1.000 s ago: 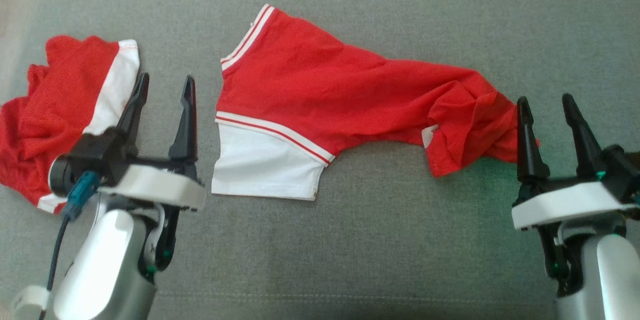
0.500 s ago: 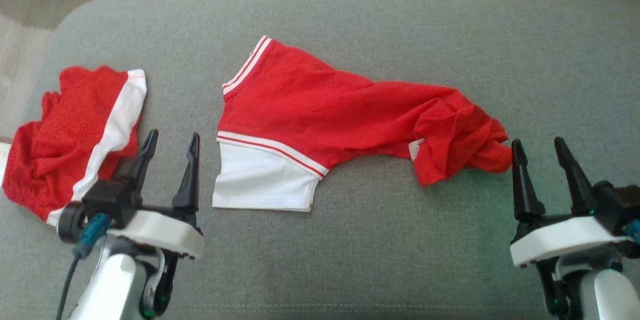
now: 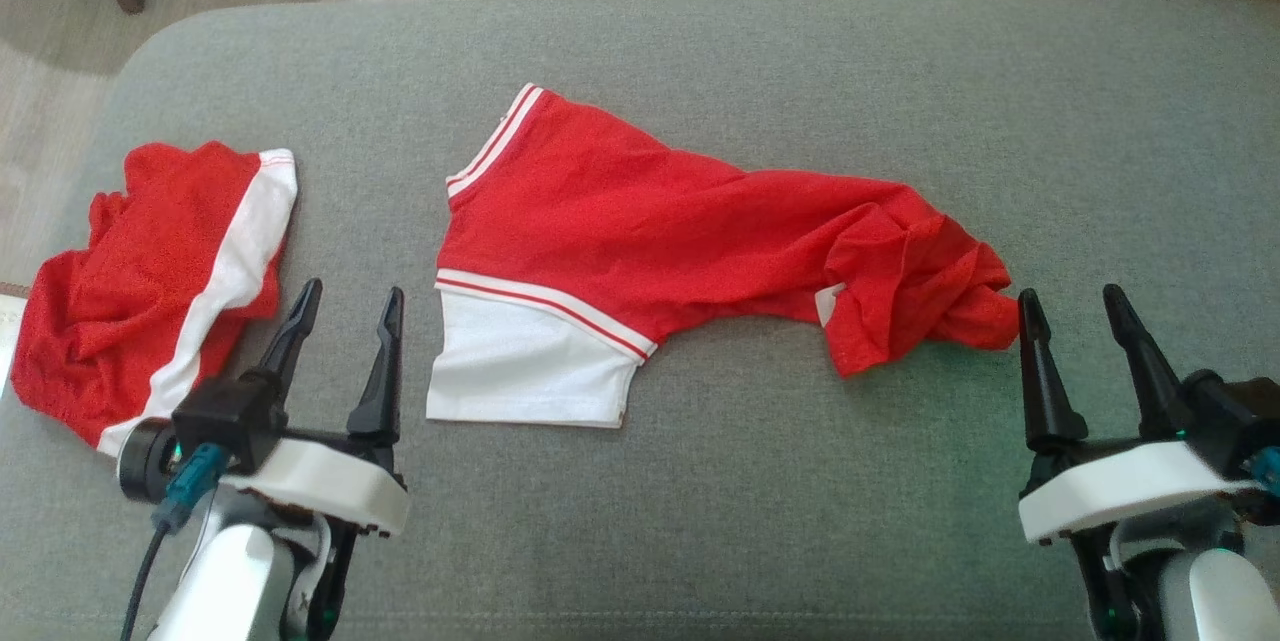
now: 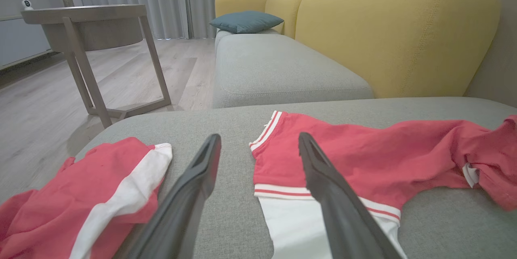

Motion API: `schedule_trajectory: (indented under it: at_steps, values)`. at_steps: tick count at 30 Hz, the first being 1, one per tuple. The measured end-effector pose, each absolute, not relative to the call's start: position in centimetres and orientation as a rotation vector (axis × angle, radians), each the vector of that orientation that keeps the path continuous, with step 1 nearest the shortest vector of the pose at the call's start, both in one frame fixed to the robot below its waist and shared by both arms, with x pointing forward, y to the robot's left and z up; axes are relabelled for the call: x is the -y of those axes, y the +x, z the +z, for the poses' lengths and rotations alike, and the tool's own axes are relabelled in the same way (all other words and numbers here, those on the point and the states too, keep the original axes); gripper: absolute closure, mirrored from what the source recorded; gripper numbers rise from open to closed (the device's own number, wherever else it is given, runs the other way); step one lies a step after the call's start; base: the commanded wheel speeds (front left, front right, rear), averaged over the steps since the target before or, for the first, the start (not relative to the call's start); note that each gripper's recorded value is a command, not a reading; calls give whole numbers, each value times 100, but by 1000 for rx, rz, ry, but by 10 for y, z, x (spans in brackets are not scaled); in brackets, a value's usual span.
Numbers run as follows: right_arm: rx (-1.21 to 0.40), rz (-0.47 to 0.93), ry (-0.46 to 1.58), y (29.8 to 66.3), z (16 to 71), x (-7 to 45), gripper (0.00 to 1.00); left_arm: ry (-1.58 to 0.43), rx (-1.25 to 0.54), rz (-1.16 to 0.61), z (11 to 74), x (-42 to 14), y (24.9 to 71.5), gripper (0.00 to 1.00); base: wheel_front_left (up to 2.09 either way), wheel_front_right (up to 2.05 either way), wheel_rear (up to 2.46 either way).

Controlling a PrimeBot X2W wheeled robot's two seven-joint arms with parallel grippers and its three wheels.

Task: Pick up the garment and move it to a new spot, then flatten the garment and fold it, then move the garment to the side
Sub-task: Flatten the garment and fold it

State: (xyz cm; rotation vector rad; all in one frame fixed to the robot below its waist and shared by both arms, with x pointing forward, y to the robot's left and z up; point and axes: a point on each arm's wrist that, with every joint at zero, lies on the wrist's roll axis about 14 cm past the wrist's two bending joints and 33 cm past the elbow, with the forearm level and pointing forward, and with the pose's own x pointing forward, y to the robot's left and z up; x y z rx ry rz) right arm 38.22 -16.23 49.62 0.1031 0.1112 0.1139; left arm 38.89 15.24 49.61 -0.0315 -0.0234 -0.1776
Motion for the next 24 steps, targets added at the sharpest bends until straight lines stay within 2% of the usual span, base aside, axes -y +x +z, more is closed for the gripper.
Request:
schedule_trajectory:
  at_steps: [11, 20, 24]
  values:
    - [-125, 121, 104, 383, 492, 160, 0, -19, 23, -183, 495, -152, 389, 0, 0, 0, 0]
    - [-320, 268, 123, 378, 439, 107, 0, -16, 24, -174, 494, -153, 398, 0, 0, 0, 0]
    - [-372, 307, 130, 390, 421, 93, 0, -18, 46, -174, 500, -151, 408, 0, 0, 0, 0]
